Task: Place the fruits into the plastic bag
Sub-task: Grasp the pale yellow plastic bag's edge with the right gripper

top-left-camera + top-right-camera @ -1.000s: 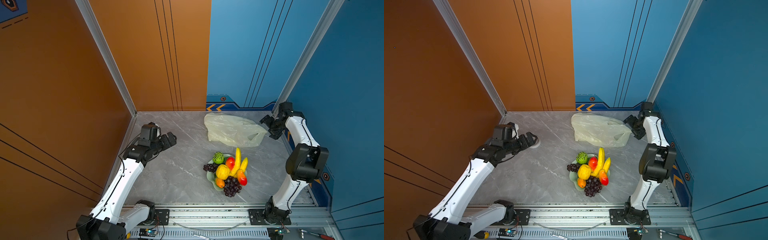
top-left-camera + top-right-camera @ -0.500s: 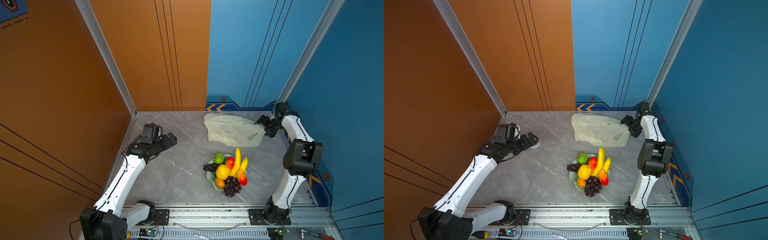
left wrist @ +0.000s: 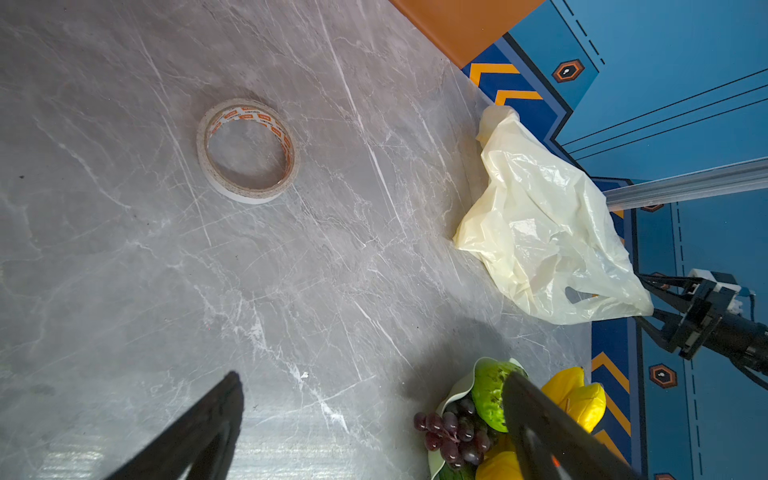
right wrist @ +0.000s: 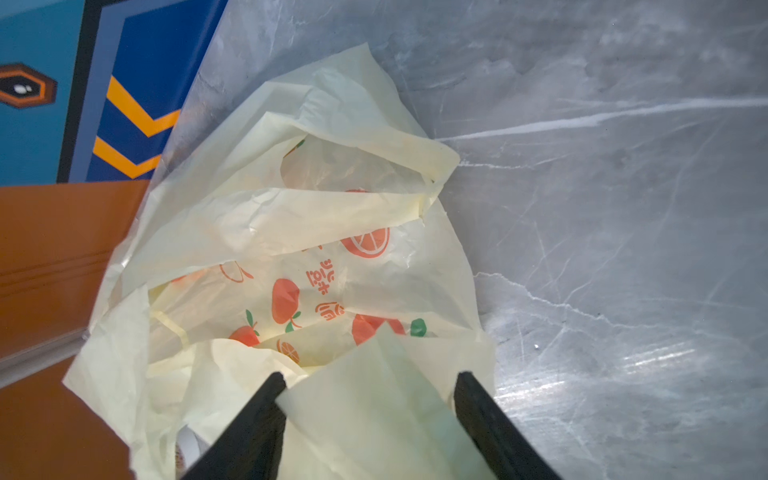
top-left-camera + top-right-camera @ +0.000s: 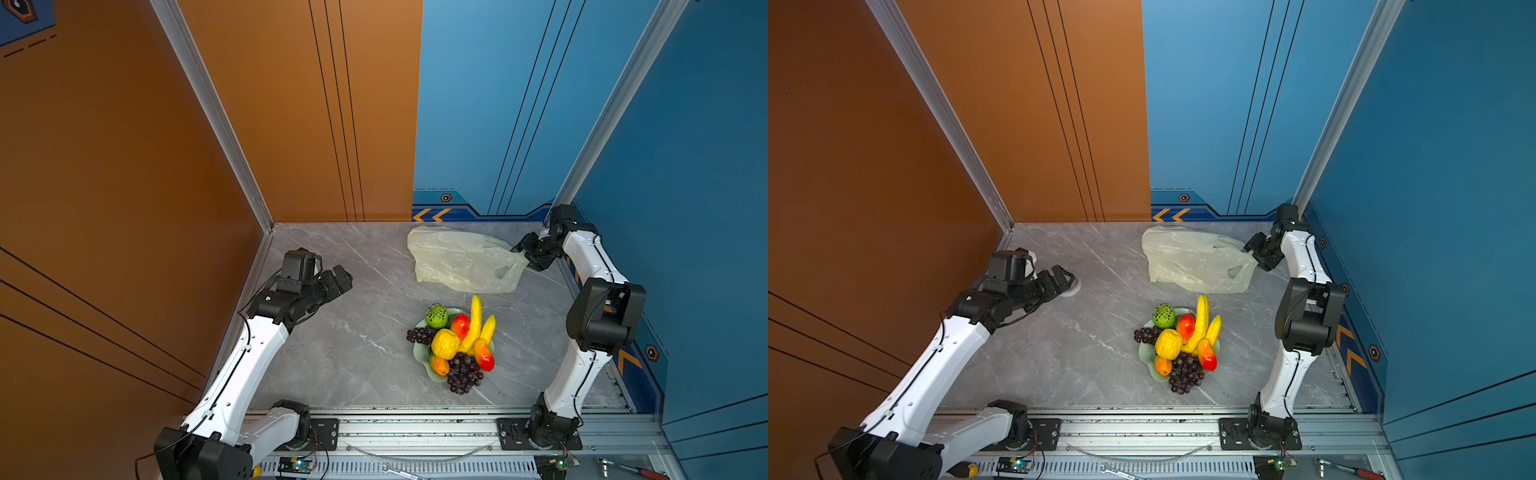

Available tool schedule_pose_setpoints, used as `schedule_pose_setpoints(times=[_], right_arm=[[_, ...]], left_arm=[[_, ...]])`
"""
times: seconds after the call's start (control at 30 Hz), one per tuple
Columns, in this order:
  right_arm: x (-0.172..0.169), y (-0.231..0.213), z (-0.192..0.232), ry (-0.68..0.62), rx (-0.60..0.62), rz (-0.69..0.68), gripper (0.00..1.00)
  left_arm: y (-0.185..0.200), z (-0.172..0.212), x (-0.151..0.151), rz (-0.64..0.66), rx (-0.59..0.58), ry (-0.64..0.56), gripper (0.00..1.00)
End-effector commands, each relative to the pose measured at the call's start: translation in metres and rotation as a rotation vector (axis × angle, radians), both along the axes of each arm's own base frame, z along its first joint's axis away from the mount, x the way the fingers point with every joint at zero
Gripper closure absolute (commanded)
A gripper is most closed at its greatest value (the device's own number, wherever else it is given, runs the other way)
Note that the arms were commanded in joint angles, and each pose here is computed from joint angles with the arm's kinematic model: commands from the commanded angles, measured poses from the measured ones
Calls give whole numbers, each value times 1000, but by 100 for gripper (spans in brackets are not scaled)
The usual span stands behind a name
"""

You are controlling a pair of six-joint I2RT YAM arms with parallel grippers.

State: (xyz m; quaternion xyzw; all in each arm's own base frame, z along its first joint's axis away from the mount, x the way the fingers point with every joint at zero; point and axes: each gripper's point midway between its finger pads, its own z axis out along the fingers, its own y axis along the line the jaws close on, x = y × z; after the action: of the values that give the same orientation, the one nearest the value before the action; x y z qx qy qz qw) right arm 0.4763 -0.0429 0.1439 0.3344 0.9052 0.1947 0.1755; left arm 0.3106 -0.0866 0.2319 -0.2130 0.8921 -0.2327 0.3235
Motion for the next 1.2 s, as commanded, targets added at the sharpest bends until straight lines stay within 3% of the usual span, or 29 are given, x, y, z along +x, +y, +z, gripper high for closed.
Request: schedule_pose_setpoints(times=[0.0,0.27,0.4,1.17], right_arm=[[0,4,-5,0,21,20,54],[-3,17,7,-26,47,29,96],[-7,31,19,-53,57,39,100],[4,136,111,-300,287,58,100]], left_arm=[[3,-5,-8,11,0,16,2],[3,-8,-16,13,-7,13,2],[3,-7,-21,13,-11,7,2],[-3,0,-28,-37,-8,-12,2]])
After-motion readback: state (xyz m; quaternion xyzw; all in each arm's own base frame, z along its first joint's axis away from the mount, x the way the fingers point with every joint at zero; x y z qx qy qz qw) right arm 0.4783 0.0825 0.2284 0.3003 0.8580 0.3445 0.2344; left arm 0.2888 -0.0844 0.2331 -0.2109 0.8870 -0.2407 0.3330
